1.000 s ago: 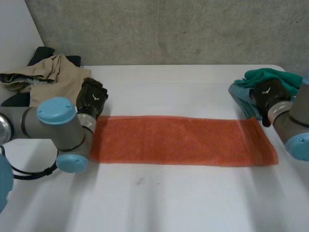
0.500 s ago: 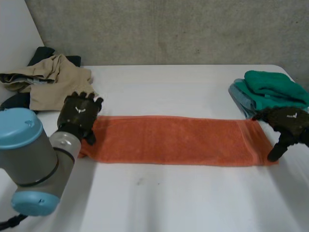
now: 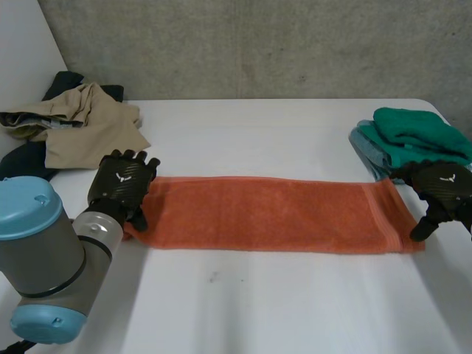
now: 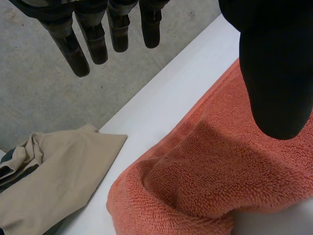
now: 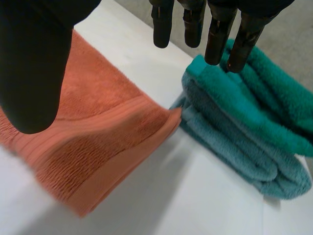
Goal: Fold the laundry.
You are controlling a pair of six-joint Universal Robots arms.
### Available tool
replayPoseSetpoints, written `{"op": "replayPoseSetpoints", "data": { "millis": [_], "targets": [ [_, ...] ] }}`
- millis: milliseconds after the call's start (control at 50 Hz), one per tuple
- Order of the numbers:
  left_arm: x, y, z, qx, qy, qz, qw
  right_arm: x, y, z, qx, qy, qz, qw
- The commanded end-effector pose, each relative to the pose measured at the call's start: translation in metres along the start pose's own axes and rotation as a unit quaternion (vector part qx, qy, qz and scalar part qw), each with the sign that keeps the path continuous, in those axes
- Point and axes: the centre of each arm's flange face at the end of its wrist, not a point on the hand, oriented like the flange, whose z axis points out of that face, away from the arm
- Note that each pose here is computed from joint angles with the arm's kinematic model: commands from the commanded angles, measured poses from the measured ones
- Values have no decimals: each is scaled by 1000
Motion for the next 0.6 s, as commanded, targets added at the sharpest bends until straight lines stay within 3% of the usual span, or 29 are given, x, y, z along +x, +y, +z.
{"op": "replayPoseSetpoints", "data": {
  "millis": [20,200,380,480,600],
  "targets": [
    [2,0,-1,1,2,0,1000,-25,-26,25,42,-47,-18,998],
    [0,3,0,-4,-2,-1,1000,-53,-38,78,62,-98,102,988],
    [0,4,1,-3,-3,-1,1000,-46,-28,140,65,-85,280,954],
    [1,5,0,-5,-2,-1,1000,-39,-23,158,65,-71,340,936],
    [2,5,0,-3,-2,-1,1000,-36,-18,170,47,-67,365,927]
  ]
}}
